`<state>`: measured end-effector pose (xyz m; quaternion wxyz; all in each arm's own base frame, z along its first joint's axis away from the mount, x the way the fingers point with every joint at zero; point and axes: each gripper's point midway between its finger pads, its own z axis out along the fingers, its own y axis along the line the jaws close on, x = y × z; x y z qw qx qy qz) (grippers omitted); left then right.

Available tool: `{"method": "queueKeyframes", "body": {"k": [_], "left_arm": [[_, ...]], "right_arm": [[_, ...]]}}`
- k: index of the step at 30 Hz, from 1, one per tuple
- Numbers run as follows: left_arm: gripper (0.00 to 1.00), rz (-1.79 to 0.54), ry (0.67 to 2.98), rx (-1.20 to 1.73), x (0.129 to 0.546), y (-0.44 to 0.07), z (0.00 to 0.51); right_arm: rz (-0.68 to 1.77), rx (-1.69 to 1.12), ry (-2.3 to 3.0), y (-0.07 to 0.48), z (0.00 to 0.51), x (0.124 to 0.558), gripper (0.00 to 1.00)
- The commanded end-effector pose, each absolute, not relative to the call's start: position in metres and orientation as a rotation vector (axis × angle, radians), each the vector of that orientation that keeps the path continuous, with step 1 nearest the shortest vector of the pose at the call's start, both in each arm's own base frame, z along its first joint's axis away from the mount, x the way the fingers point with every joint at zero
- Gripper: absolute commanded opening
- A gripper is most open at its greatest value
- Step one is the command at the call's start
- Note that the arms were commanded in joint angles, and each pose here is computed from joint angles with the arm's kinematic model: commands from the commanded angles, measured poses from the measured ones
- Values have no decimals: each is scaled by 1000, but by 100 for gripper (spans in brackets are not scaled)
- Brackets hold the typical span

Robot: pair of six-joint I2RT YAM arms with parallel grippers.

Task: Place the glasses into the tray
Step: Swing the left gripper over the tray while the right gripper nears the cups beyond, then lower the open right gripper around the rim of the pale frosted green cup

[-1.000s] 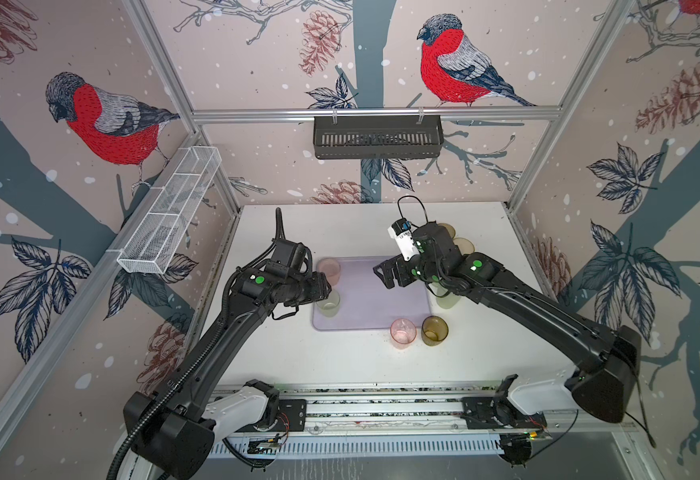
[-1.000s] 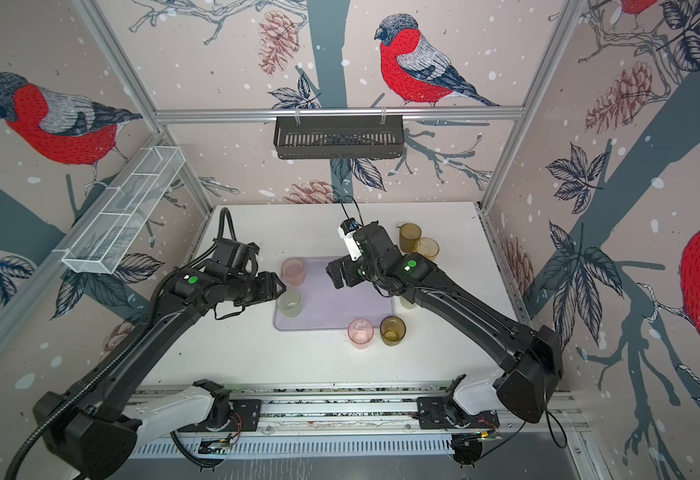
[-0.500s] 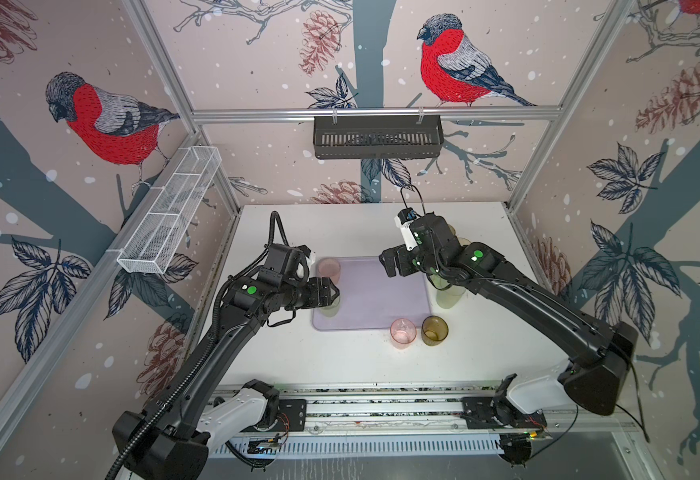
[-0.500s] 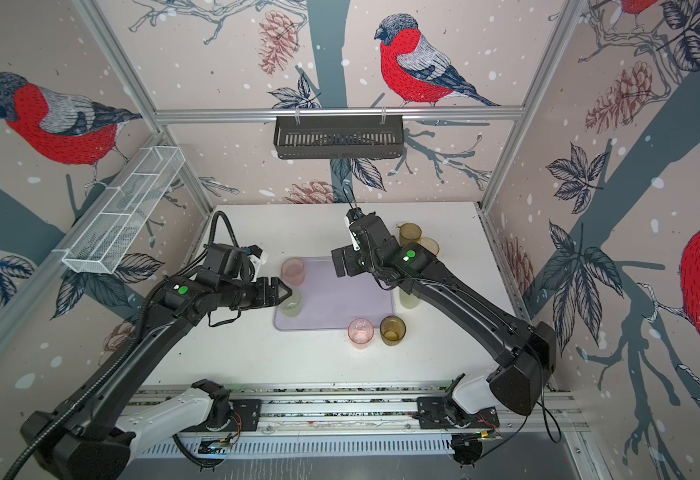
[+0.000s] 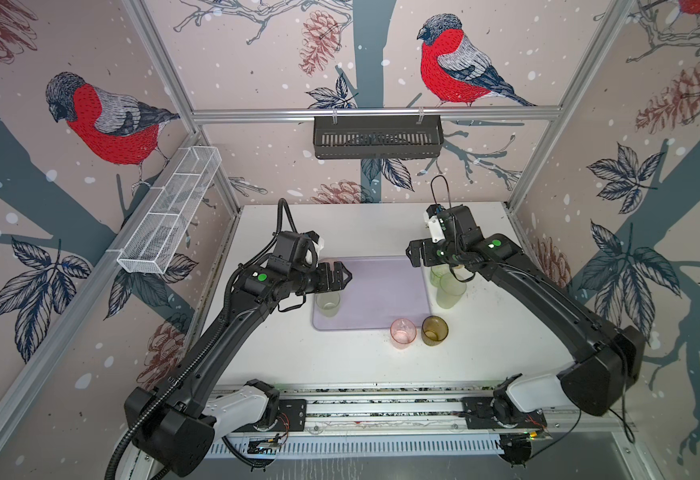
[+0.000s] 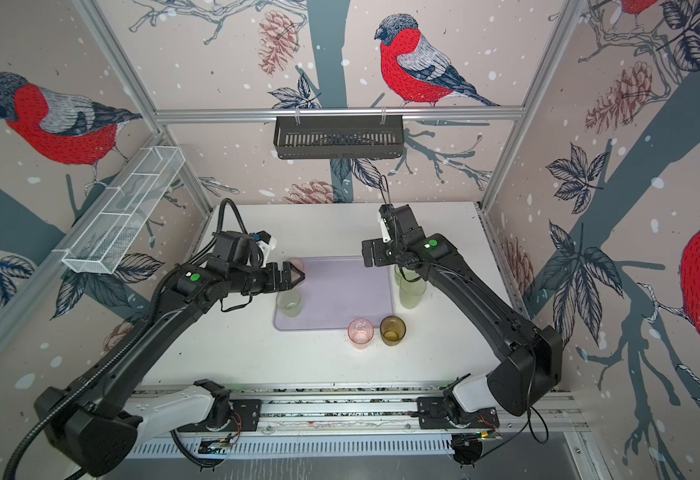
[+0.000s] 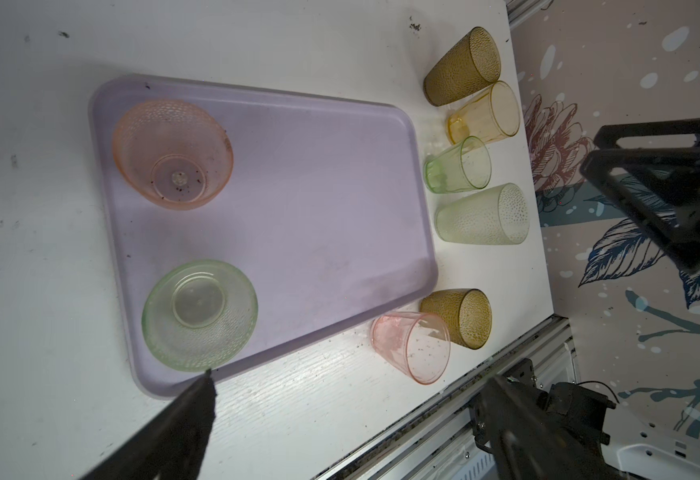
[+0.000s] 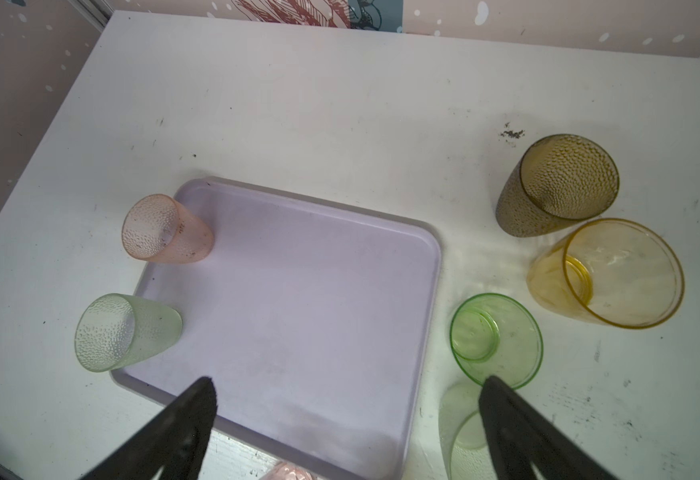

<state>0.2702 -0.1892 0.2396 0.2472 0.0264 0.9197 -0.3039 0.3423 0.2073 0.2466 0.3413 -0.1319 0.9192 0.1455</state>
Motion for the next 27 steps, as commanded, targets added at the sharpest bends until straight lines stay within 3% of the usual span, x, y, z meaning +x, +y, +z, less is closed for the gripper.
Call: {"method": "queueKeyframes", "body": {"k": [1,14,27], "left_arm": [[99,-885,2434,137,283,-212,257],[99,-935,2435,397,290,-299,252],[99,-927,2414,570,287,-327,248]], "right_arm": [[329,-343,2437,189,239,338,100],[212,-100,2561,108,214,331,100],[135,2,2632,59,190,322,97]]}}
